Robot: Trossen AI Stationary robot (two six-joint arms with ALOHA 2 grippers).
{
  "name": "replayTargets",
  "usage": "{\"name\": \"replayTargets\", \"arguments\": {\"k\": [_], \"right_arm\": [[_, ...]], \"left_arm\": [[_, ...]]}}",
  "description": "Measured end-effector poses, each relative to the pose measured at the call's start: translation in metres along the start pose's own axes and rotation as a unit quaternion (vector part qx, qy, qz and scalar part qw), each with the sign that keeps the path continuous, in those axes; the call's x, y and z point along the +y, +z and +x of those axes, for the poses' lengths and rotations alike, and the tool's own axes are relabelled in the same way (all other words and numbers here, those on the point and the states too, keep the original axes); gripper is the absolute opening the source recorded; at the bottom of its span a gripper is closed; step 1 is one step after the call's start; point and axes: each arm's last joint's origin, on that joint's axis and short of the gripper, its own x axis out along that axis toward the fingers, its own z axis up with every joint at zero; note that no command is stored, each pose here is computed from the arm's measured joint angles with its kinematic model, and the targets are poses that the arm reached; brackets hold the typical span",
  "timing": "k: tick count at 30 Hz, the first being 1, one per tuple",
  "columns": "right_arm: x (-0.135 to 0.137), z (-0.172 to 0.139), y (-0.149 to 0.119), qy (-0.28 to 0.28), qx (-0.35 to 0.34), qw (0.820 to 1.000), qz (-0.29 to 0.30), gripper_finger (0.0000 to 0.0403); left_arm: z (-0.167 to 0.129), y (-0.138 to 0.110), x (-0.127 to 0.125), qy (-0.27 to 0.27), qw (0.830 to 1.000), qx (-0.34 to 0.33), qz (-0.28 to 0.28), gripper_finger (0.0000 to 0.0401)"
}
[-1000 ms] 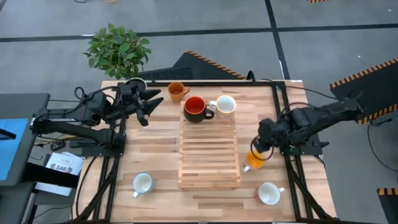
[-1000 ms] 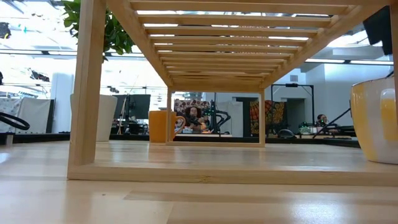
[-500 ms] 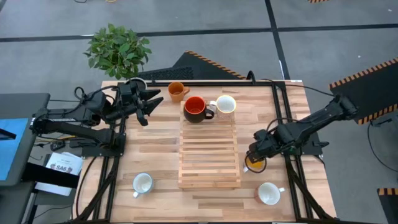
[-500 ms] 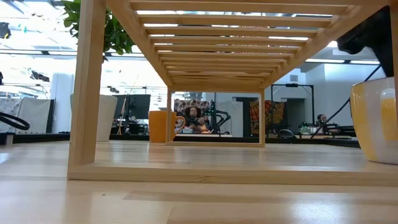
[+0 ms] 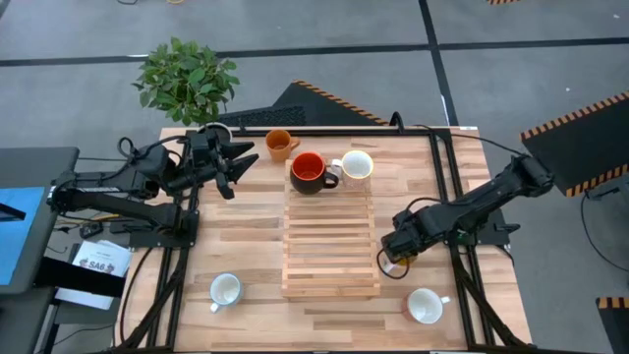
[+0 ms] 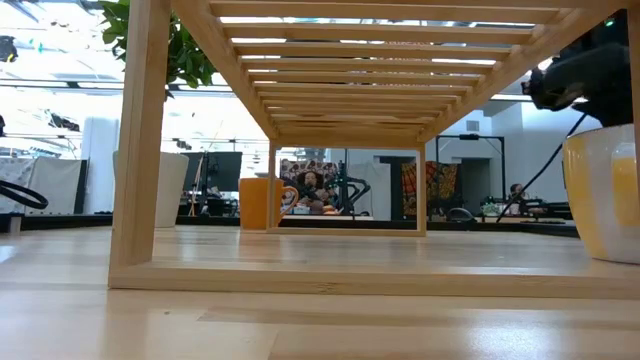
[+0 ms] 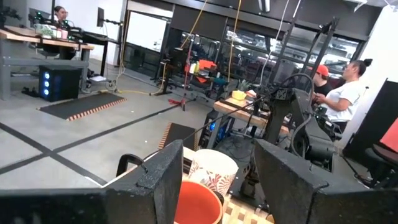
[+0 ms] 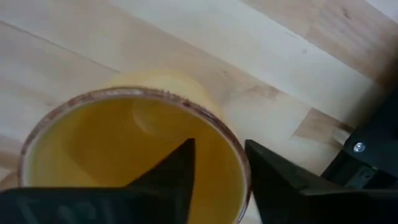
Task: Place coffee mugs
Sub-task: Put the yellow mug on the shelf
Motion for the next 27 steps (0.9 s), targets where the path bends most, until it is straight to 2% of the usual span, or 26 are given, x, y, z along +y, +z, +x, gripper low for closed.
{"name": "replayTargets", "arguments": {"k": [5,12,16,19,23,27], "right_arm": [[-0.010,-0.019,-0.001,0.026,-0.001,0.999,-0.034,0.0034],[-0.043,-0.084,-0.006,0.119,0.013,0.989,-0.091,0.0035],[-0.057,-0.133,-0.006,0.226,0.015,0.967,-0.121,0.0035],[-0.060,-0.167,-0.005,0.286,0.001,0.951,-0.120,0.0035],[-0.046,-0.200,0.005,0.317,-0.039,0.942,-0.104,0.0035],[-0.016,-0.214,0.024,0.290,-0.093,0.948,-0.095,0.0035]], "left_arm": [[0.000,0.000,0.000,0.000,1.000,0.002,0.001,0.0182],[0.000,-0.001,0.000,0.001,1.000,0.004,-0.004,0.0182],[0.000,-0.001,0.000,0.005,1.000,0.003,0.000,0.0182],[0.000,-0.001,0.001,0.017,1.000,0.000,0.003,0.0182],[0.000,0.000,0.001,0.022,1.000,-0.002,0.003,0.0182],[0.000,0.000,0.001,0.022,1.000,-0.002,0.003,0.0182]]}}
